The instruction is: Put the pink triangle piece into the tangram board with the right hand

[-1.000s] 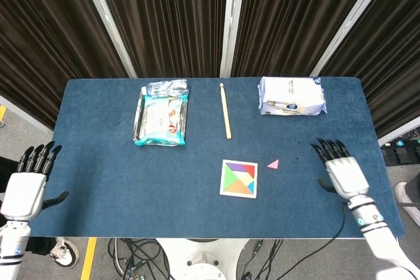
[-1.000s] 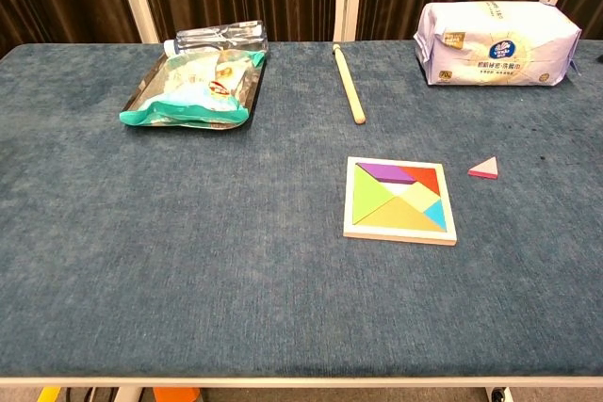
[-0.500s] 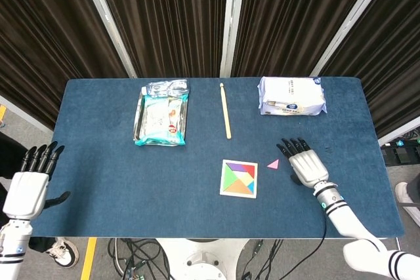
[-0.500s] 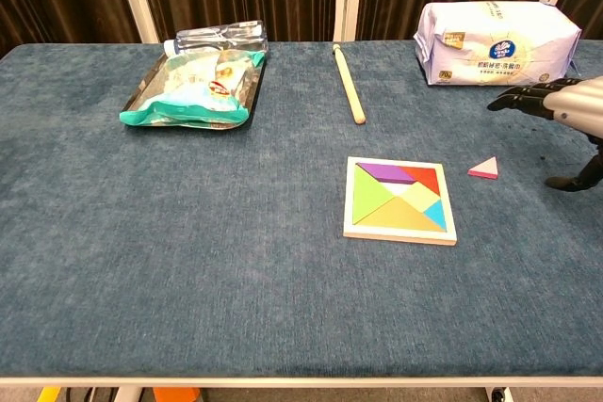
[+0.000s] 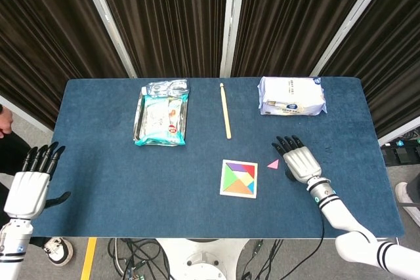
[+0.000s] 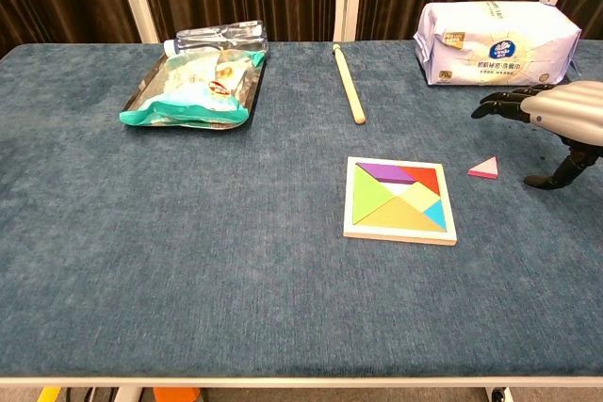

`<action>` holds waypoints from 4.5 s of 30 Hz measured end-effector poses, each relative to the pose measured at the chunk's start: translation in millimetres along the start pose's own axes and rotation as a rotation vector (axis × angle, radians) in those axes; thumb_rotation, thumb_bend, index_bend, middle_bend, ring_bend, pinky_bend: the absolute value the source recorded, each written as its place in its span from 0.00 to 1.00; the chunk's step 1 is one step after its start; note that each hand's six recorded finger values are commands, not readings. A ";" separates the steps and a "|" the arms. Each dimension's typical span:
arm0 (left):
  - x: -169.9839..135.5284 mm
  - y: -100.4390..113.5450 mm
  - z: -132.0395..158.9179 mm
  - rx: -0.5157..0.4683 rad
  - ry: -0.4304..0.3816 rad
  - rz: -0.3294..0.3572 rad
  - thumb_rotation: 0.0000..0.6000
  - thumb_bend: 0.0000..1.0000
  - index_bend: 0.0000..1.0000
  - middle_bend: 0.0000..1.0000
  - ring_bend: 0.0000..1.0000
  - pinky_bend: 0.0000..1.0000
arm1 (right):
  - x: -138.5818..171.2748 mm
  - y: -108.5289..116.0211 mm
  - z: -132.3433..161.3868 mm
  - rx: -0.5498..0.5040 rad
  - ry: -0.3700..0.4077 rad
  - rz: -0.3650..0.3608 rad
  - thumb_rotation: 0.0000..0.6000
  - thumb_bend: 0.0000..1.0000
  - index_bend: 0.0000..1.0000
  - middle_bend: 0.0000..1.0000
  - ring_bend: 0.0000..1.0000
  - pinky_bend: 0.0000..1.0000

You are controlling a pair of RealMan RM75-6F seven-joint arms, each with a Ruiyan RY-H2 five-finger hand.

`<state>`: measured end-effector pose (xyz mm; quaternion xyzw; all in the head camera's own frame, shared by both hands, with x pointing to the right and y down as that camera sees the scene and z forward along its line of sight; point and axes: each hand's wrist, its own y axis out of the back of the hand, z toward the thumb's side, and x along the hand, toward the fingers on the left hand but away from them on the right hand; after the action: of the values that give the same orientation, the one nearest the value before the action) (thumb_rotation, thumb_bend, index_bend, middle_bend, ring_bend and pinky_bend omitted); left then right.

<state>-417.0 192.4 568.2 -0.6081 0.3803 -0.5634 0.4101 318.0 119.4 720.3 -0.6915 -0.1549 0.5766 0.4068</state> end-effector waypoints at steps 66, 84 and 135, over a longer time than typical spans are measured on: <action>-1.4 -8.7 -5.5 -0.007 0.009 -0.027 1.00 0.00 0.03 0.00 0.00 0.00 | -16.8 -2.5 17.3 -0.023 0.027 -0.009 1.00 0.22 0.54 0.00 0.00 0.00; -1.7 -7.9 -6.1 -0.018 0.004 -0.021 1.00 0.00 0.03 0.00 0.00 0.00 | -6.1 24.1 27.3 -0.109 0.050 -0.045 1.00 0.22 0.57 0.00 0.00 0.00; -4.5 -10.2 -31.0 -0.071 0.033 -0.008 1.00 0.00 0.03 0.00 0.00 0.00 | -21.7 43.2 139.8 -0.195 -0.095 0.114 1.00 0.23 0.57 0.00 0.00 0.00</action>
<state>-448.2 198.2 576.9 -0.6144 0.4043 -0.5610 0.3799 171.7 131.4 702.3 -0.7073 -0.1898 0.6131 0.2964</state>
